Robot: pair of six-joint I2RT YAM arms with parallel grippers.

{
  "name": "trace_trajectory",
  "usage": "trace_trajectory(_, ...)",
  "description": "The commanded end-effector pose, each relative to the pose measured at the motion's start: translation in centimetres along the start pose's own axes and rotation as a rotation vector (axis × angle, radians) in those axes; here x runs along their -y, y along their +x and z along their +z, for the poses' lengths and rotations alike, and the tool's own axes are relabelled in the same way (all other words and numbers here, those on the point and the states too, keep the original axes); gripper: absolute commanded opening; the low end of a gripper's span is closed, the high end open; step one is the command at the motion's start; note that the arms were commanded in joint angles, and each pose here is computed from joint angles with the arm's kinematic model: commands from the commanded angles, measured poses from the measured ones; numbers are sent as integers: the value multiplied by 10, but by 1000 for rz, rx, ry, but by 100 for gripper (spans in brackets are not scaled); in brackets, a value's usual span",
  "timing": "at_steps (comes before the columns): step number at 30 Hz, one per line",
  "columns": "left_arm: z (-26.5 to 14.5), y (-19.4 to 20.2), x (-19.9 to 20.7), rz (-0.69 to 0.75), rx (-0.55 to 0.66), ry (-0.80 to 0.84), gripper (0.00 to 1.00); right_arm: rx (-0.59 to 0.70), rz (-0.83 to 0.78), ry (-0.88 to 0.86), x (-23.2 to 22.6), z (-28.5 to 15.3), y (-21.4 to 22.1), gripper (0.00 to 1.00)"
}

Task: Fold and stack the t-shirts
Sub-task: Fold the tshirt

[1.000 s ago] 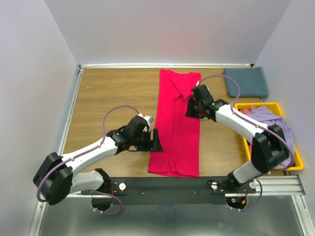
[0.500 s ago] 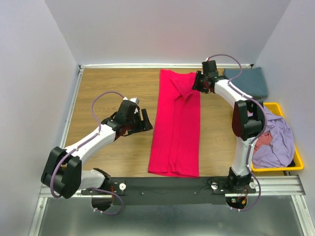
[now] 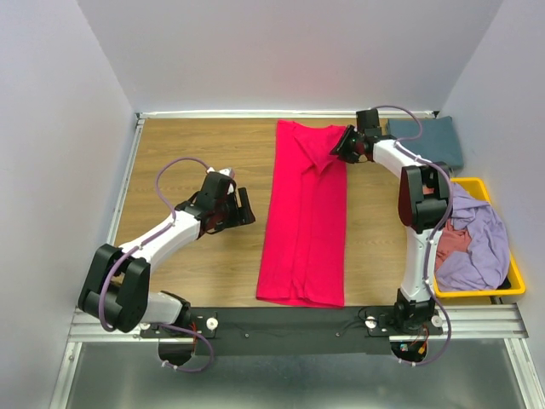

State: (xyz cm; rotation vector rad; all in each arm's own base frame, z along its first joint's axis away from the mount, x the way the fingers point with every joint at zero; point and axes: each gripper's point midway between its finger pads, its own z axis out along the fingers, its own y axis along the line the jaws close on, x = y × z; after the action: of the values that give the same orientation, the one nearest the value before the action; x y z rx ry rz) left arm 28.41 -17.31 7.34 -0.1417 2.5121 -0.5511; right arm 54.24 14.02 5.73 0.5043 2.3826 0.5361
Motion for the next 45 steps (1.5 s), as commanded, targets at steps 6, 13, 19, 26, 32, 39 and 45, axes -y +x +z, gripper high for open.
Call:
trace_trajectory(6,1,-11,-8,28,27,-17,79,-26,133,-36,-1,22,17,43)
trace_trajectory(13,1,-12,-10,24,29,-16,80,-37,196,17,13,25,29,43)
trace_trajectory(19,3,-11,-8,22,20,0,80,-45,192,8,12,26,31,36)
trace_trajectory(26,4,-11,-9,18,22,1,80,-20,120,-13,6,16,22,10)
trace_trajectory(32,6,-7,-9,16,14,4,80,15,-68,-38,-10,2,17,2)
trace_trajectory(39,8,-5,-10,12,10,5,80,35,-340,-50,-37,-2,34,2)
trace_trajectory(45,9,-2,-12,10,6,6,80,51,-611,-59,-66,-3,56,3)
